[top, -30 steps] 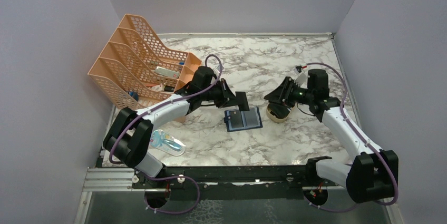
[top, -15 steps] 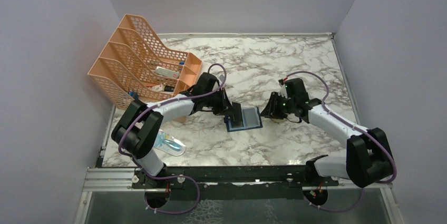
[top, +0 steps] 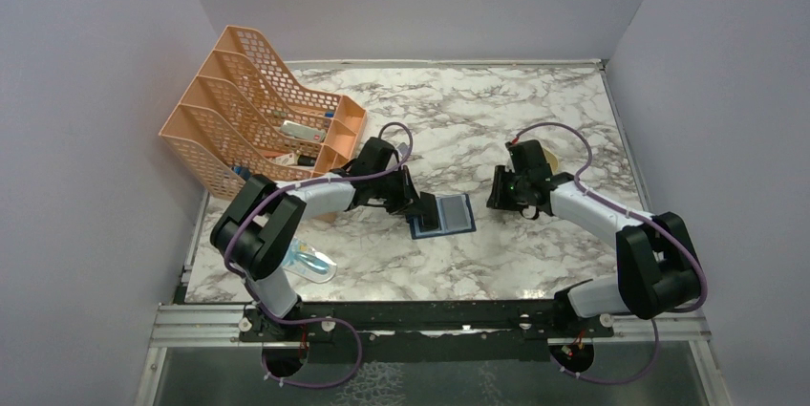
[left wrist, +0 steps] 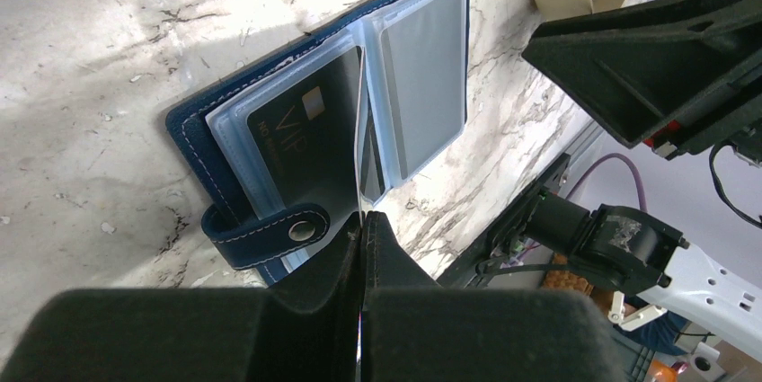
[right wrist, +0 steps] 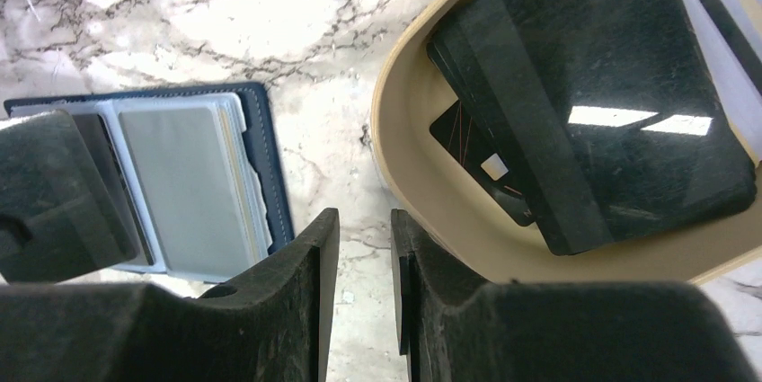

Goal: Put the credit cards into the card holder
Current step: Insert the credit card into the card holder.

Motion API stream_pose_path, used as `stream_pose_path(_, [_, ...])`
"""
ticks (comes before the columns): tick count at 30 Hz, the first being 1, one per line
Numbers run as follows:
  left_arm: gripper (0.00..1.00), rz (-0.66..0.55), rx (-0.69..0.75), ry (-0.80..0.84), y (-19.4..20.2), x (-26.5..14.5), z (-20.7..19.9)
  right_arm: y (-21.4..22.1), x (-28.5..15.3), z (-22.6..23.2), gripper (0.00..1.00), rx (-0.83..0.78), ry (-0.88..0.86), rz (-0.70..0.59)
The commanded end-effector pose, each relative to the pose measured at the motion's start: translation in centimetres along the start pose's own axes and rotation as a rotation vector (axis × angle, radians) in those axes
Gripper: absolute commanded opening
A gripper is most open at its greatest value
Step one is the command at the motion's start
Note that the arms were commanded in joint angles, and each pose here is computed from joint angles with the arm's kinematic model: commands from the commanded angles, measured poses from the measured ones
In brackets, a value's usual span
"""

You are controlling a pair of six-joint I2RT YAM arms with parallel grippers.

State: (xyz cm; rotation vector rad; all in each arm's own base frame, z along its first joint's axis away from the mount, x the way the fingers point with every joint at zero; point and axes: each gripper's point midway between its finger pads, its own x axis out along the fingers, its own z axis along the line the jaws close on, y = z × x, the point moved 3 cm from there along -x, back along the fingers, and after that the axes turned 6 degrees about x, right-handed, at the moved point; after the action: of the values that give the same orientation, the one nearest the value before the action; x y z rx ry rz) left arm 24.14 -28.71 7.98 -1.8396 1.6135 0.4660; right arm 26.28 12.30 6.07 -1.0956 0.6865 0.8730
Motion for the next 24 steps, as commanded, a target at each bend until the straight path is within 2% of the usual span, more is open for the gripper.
stream_pose_path(1, [0.0, 0.023, -0.007, 0.043, 0.3, 0.7, 0.1, -2.7, 0.0, 0.2, 0.28, -0.045, 0.027, -0.086])
stream_pose_path(5, [0.0, 0.021, -0.018, 0.066, 0.4, 0.9, -0.1, -1.9, -0.3, 3.9, 0.3, -0.029, -0.222, -0.038])
stream_pose_path(8, [0.0, 0.027, -0.028, 0.067, 0.5, 1.1, 0.0, -0.9, 0.1, 5.1, 0.32, 0.024, -0.324, -0.007])
stream_pose_path(15, [0.0, 0.018, -0.034, 0.087, 0.4, 0.9, -0.4, 0.2, 1.5, 4.7, 0.37, 0.045, -0.321, 0.042])
stream_pose_path(24, [0.0, 0.009, -0.056, 0.095, 0.4, 0.6, -0.8, 1.5, 2.4, 4.1, 0.32, 0.023, -0.273, 0.081])
